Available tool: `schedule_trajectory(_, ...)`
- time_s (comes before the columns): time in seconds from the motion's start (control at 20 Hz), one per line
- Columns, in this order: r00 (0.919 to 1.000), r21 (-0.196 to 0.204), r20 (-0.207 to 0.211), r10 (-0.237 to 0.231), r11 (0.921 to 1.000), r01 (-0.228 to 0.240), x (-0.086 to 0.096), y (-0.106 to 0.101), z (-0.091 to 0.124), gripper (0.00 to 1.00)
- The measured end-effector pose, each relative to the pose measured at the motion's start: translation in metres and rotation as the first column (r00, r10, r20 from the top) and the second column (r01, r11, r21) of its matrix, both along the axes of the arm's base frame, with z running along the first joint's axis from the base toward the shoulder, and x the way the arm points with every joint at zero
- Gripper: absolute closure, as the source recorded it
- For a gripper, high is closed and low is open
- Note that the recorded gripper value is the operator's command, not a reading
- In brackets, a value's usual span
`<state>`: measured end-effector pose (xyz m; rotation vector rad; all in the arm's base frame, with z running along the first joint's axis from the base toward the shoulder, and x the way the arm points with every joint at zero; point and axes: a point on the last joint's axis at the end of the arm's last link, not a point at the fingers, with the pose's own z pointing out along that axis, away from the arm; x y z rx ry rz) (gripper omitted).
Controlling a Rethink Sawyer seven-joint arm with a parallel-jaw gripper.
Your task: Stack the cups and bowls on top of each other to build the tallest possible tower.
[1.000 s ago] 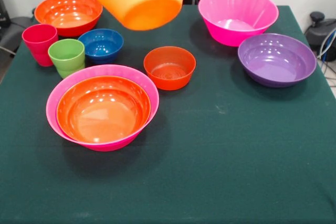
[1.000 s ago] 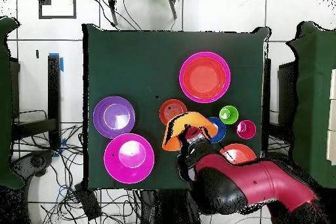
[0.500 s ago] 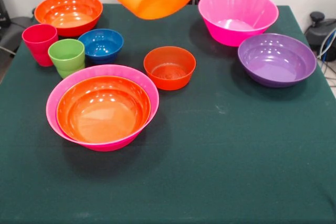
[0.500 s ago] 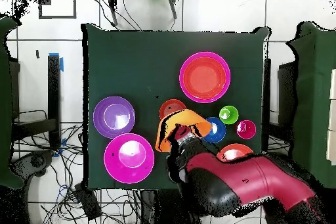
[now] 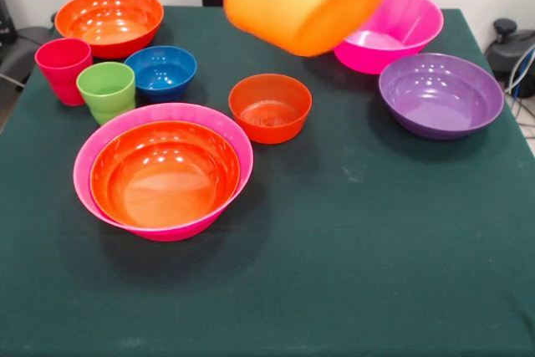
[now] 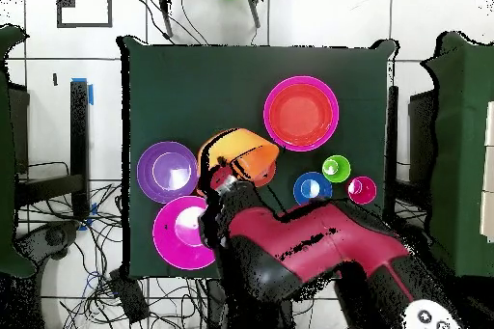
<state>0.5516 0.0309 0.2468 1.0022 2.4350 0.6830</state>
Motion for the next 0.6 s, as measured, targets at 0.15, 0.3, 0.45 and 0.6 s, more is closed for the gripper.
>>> schedule_trajectory(0.15, 0.9992, 0.002, 0.037, 0.015, 0.9999, -0.015, 0.014, 0.016, 0.008, 1.0)
schedule_trajectory(0.3, 0.9964, -0.003, 0.081, 0.026, 0.9997, -0.026, 0.035, 0.036, 0.019, 1.0)
schedule_trajectory(0.45, 0.9908, -0.02, 0.13, 0.036, 0.9992, -0.034, 0.059, 0.059, 0.028, 1.0)
schedule_trajectory(0.6, 0.9834, -0.033, 0.176, 0.045, 0.9987, -0.04, 0.078, 0.077, 0.032, 1.0)
